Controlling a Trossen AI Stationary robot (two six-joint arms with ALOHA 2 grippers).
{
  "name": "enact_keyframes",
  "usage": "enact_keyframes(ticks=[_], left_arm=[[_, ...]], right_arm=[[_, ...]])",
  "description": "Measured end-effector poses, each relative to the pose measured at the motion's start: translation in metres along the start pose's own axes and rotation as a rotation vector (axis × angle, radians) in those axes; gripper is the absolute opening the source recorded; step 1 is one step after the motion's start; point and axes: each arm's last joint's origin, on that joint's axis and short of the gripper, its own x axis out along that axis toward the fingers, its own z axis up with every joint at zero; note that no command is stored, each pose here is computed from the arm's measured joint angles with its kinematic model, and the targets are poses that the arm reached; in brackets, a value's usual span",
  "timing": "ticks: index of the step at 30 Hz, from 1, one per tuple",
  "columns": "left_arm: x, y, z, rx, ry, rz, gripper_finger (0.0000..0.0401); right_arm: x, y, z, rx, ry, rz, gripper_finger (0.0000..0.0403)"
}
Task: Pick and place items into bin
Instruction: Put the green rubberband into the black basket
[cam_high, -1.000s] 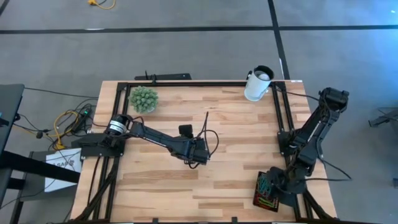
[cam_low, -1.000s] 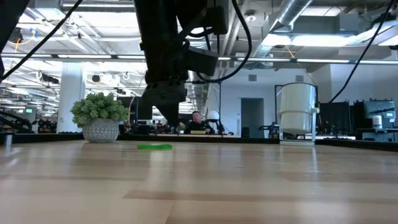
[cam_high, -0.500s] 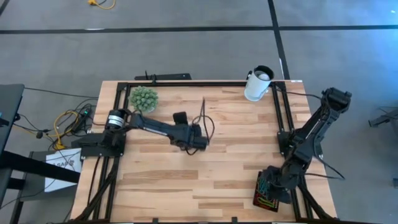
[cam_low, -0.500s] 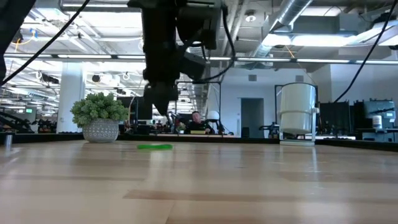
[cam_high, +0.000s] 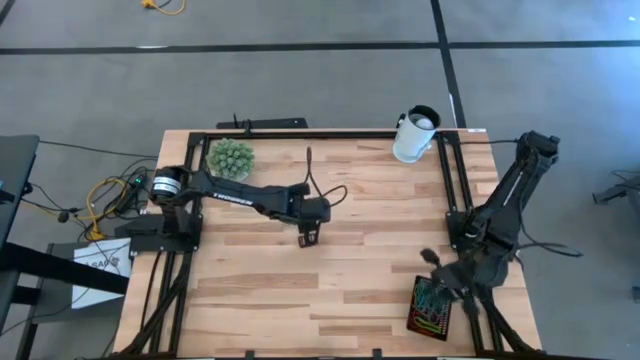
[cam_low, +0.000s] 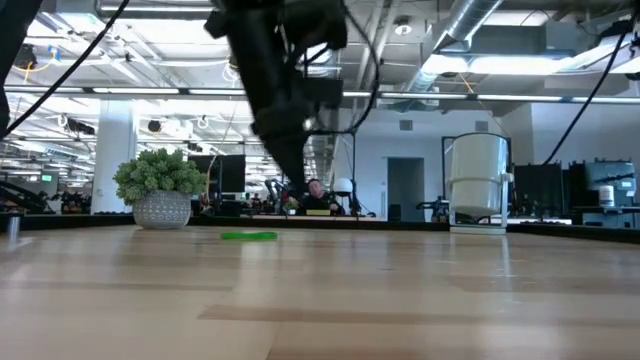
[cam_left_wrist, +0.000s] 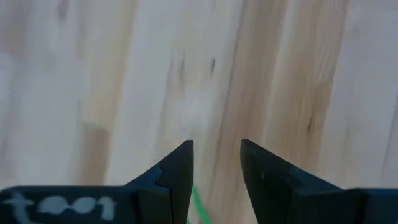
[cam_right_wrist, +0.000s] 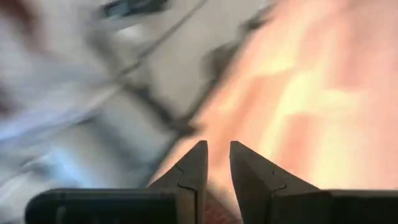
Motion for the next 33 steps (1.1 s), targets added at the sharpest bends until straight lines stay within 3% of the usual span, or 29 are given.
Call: enact_keyframes(ticks=[6,10,14,19,24,29,33], left_arm=[[0.024,-0.006,-0.036,-0.099,0.13,0.004,0.0123],[0.032,-0.007,-0.045,-0.148,0.111,0.04,0.0123],[0.037,-0.006,-0.051,-0.164,0.11,0.057,0.0123],[0.036,-0.005,-0.052,-0.158,0.112,0.098,0.0123],[0.035,-0.005,-0.05,-0.134,0.109,0.107,0.0123],[0.037,-0.003,-0.054,-0.138,0.116,0.152,0.0123],[0.043,-0.001,-0.06,-0.222,0.114,0.128,0.0123]], right_arm=[[0.008,-0.018,-0.013,-0.041,-0.036,-0.347,0.0063],[0.019,-0.033,-0.014,-0.042,-0.066,-0.597,0.0063],[0.03,-0.053,-0.015,0.034,-0.097,-0.807,0.0063],[0.044,-0.077,-0.021,0.134,-0.06,-0.935,0.0063],[0.057,-0.096,-0.029,0.149,0.002,-1.022,0.0063],[0.067,-0.105,-0.036,0.169,0.062,-1.021,0.0063],[0.07,-0.109,-0.039,0.177,0.091,-1.015,0.0063]])
